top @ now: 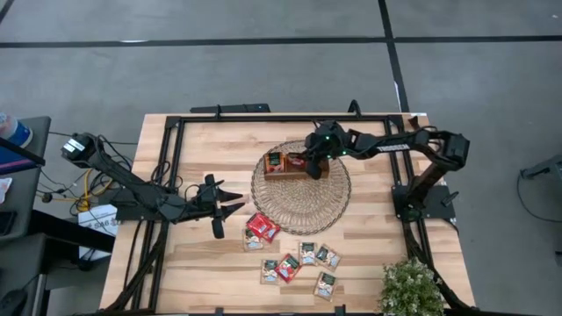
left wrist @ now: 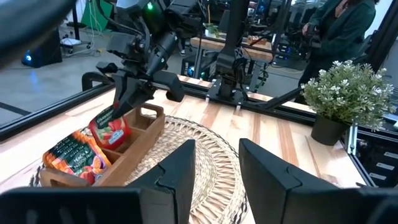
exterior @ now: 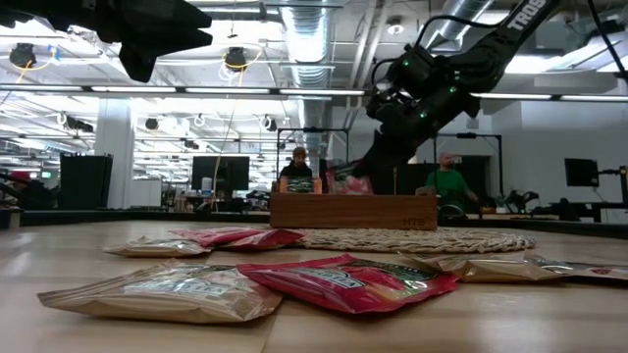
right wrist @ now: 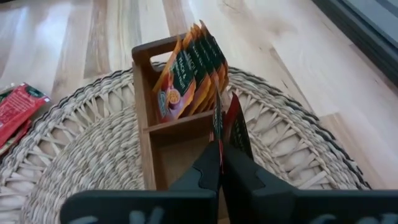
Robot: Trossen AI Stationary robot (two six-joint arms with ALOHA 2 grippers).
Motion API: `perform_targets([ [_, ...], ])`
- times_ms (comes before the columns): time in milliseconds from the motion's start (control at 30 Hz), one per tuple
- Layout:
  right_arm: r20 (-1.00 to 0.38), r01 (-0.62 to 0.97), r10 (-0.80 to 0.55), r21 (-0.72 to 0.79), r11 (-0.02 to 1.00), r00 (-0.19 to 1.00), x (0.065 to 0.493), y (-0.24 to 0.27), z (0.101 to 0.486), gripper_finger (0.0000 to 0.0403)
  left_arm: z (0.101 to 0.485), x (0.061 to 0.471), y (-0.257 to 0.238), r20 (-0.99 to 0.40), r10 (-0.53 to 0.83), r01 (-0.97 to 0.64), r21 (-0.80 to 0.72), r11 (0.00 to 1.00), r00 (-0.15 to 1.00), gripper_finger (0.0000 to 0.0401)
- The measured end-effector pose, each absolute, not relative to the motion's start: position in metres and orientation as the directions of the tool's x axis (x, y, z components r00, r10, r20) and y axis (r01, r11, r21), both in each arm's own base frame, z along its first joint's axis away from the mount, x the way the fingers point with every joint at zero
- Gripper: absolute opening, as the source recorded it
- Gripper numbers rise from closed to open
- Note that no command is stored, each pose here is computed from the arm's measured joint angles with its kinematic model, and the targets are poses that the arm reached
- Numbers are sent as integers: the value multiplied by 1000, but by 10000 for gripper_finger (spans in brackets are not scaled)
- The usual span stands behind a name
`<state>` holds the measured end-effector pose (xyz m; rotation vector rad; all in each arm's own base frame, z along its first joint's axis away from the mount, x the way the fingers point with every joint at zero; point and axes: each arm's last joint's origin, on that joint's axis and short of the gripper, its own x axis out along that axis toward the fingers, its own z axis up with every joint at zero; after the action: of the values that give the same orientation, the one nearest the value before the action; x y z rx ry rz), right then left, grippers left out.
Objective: Pick & Place Tea
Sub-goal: Put the red tea bag into the middle section of the wooden organizer
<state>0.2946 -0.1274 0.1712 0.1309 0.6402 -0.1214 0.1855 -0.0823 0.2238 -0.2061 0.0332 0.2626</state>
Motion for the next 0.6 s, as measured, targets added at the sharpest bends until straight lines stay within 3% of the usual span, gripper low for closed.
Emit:
perform_targets([
  [367,-629,160,-70,87,983,774,292,-125,172,115,224,185,-82,-61,255,-262,-202,944,965,115],
  [600,-598,143,-88,46,989,797,291,-114,188,149,219,185,-82,-99,257,-272,-204,940,961,115],
])
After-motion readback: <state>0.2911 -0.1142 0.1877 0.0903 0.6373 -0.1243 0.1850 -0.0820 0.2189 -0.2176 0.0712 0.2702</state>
